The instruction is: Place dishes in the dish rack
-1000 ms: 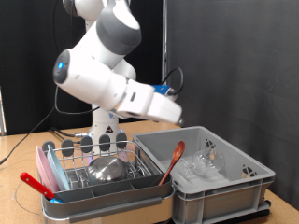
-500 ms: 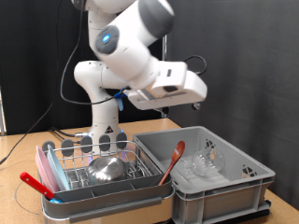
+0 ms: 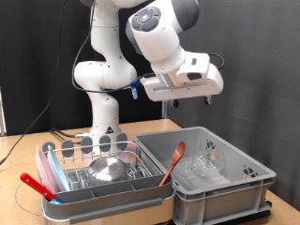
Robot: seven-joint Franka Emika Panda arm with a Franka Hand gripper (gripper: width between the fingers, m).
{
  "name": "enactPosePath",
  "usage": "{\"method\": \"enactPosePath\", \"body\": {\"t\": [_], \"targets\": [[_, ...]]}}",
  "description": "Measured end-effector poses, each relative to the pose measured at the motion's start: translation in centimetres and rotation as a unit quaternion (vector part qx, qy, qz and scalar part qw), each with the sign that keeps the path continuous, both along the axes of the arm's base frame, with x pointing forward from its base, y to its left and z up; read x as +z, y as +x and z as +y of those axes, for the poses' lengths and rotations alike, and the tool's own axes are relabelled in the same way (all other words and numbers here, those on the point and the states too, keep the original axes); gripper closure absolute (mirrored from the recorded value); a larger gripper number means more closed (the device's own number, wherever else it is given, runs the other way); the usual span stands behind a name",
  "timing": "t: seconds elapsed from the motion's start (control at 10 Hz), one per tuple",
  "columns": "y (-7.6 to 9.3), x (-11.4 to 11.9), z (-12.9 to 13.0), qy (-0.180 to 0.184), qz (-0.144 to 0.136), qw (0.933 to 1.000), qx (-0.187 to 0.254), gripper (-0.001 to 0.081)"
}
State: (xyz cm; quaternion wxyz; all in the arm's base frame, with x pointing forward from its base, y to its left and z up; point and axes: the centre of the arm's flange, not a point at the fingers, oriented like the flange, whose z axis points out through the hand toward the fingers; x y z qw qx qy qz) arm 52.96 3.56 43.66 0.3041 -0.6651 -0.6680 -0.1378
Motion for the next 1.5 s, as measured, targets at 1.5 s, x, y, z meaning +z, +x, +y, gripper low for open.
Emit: {"method": "enactPosePath", "body": {"t": [1.5], "targets": [[-4.0, 4.2, 11.2, -0.105, -0.193, 0.8380, 0.500, -0.0002]]}}
